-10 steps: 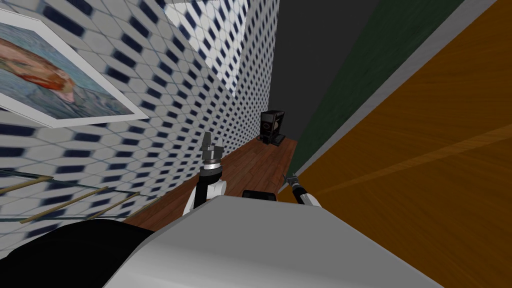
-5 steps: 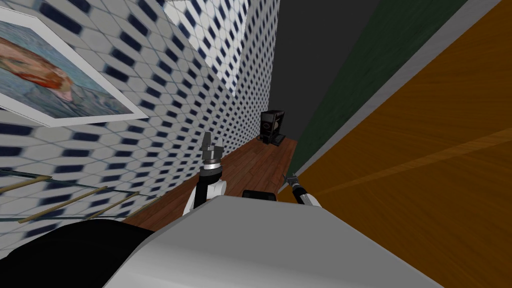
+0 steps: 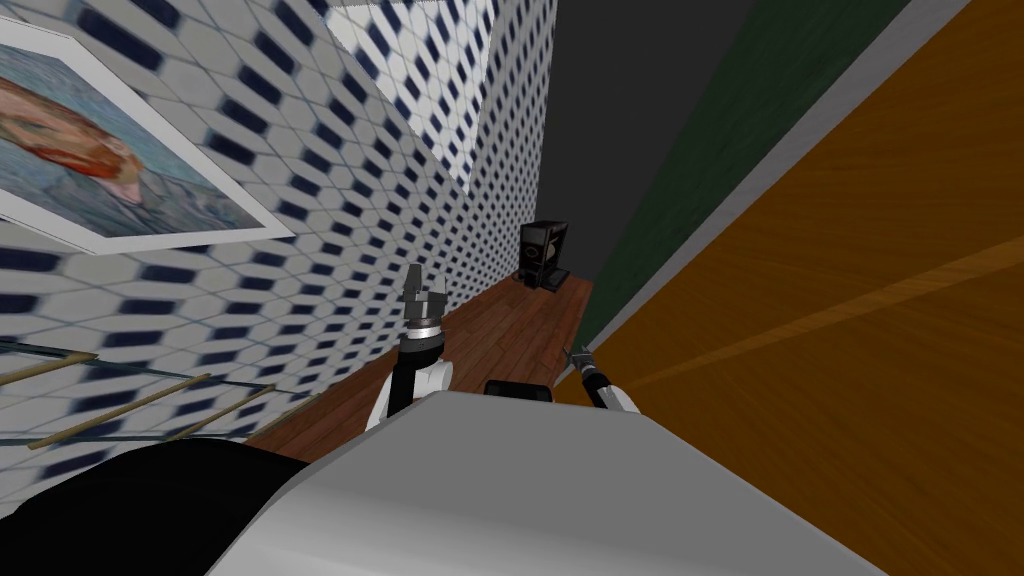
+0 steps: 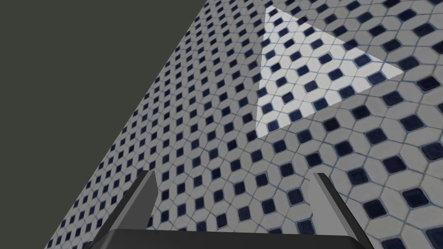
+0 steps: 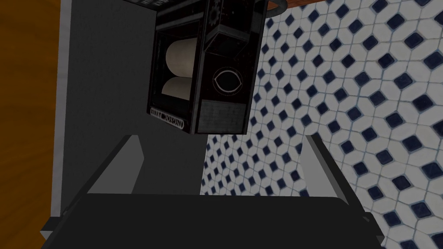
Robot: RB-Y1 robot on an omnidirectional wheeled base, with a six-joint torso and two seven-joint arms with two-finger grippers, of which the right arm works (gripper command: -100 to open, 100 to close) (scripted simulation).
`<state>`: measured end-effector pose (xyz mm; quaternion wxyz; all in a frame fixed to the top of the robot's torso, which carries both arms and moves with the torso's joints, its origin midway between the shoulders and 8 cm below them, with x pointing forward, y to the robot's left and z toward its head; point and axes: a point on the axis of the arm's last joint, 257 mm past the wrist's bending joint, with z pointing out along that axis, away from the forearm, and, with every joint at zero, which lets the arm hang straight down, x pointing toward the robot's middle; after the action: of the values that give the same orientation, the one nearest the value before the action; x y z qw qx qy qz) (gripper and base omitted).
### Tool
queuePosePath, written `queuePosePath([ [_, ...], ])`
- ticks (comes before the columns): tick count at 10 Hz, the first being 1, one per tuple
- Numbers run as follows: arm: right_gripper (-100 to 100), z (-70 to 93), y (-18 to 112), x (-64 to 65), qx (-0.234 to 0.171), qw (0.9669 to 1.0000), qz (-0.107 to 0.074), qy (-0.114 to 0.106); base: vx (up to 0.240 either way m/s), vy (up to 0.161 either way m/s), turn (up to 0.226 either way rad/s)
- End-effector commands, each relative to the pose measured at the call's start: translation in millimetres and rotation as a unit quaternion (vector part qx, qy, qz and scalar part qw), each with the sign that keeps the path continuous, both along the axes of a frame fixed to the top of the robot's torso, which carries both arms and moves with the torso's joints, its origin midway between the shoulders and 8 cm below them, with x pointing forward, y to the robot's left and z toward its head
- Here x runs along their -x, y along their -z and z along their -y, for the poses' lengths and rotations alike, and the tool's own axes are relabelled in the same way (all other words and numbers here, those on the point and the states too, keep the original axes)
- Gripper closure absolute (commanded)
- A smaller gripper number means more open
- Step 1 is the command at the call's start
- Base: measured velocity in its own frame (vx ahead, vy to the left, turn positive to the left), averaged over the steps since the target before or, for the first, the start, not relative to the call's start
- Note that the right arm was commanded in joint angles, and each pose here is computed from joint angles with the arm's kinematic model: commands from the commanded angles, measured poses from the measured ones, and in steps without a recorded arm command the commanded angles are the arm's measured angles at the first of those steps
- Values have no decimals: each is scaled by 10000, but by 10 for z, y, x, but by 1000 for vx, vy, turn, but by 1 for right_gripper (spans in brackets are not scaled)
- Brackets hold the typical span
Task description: Push the door open
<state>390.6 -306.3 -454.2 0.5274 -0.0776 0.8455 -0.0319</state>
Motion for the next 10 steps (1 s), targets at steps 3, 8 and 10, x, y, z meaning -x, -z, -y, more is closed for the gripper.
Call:
queuePosePath([
  [3,-100,30,11,4,-12,10000,-15,26,0,-6,1],
  [8,-100,9,11,-5,-61,10000,-11,23,0,-7,1],
  [10,-100,9,11,-5,-61,10000,-11,23,2,0,19],
])
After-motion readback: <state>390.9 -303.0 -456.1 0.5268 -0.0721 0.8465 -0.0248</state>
